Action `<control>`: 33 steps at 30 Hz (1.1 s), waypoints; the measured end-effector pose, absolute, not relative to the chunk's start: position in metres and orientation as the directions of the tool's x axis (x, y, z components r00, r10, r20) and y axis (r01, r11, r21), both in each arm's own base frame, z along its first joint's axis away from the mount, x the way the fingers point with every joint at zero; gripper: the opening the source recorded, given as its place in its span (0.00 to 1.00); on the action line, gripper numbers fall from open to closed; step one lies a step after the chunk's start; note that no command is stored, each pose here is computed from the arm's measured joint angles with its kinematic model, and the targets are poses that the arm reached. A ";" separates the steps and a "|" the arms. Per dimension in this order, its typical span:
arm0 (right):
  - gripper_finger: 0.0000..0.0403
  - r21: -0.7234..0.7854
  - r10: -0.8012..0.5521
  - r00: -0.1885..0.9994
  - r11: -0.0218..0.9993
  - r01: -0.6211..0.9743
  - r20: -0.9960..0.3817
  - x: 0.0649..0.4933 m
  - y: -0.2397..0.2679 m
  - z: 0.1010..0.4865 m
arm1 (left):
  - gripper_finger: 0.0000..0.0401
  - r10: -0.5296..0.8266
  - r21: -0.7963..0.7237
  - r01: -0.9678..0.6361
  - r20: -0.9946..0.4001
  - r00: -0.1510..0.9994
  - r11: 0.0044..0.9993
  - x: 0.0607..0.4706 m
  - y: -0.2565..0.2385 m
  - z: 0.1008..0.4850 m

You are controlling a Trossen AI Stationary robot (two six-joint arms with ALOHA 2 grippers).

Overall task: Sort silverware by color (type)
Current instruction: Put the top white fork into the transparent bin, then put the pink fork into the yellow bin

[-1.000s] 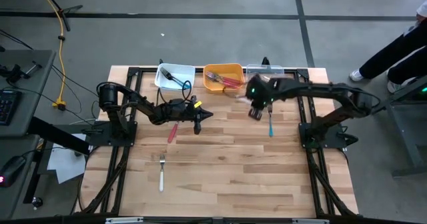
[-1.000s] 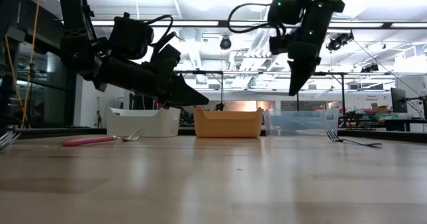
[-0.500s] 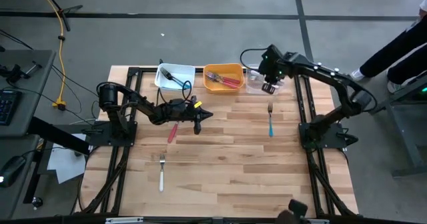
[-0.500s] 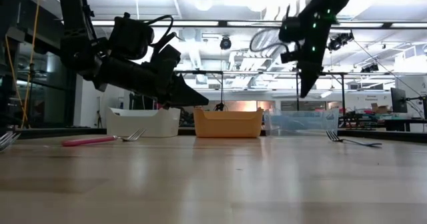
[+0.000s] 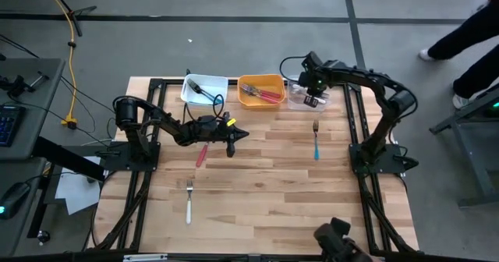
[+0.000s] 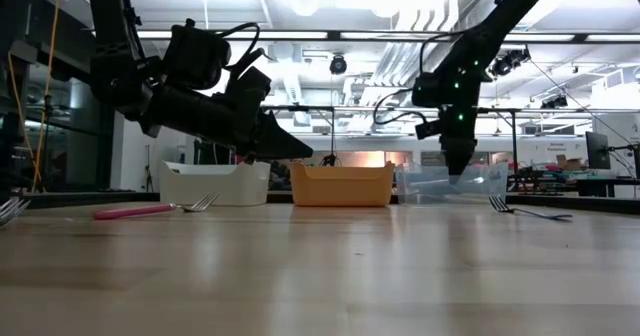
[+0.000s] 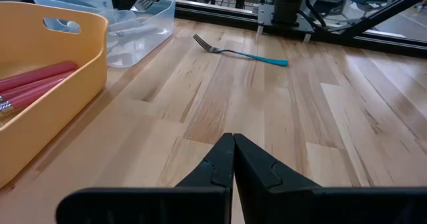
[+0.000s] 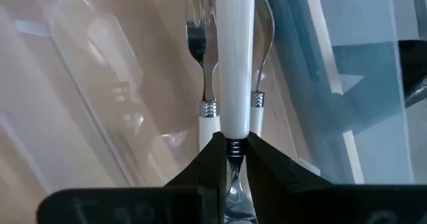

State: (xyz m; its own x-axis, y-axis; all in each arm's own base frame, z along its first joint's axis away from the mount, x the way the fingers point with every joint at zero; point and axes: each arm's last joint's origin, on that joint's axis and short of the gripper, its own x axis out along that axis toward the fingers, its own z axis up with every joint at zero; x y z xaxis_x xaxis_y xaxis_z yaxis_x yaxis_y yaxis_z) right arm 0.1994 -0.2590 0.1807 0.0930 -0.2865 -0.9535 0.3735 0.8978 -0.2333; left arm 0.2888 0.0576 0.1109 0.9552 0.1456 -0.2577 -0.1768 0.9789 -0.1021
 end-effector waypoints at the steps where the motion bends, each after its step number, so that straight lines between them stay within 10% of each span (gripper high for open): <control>1: 0.09 -0.234 -0.287 0.090 0.896 0.378 -0.954 0.200 -0.260 0.179 | 0.00 0.146 -0.102 -0.177 -0.257 0.955 0.979 0.289 0.058 0.111; 15: 0.21 -0.324 -0.397 0.065 0.824 0.464 -0.915 0.215 -0.255 0.202 | 0.00 0.145 -0.084 -0.172 -0.257 0.955 0.982 0.289 0.058 0.111; 23: 0.02 -0.200 -0.451 0.391 0.820 0.537 -0.802 0.218 -0.226 0.217 | 0.00 0.145 -0.086 -0.173 -0.258 0.955 0.981 0.289 0.058 0.111; 33: 0.01 -0.107 -0.545 0.664 0.807 0.580 -0.512 0.226 -0.133 0.213 | 0.00 0.169 -0.114 -0.214 -0.313 0.935 0.970 0.286 0.061 0.112</control>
State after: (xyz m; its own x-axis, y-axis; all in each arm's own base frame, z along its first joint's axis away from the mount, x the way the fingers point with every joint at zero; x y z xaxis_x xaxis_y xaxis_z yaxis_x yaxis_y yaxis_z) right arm 0.2255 -0.1333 0.2135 0.6638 -0.5451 -0.5121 0.5804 0.8073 -0.1069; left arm 0.2856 0.0606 0.1119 0.9345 0.1689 -0.3133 -0.2136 0.9702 -0.1142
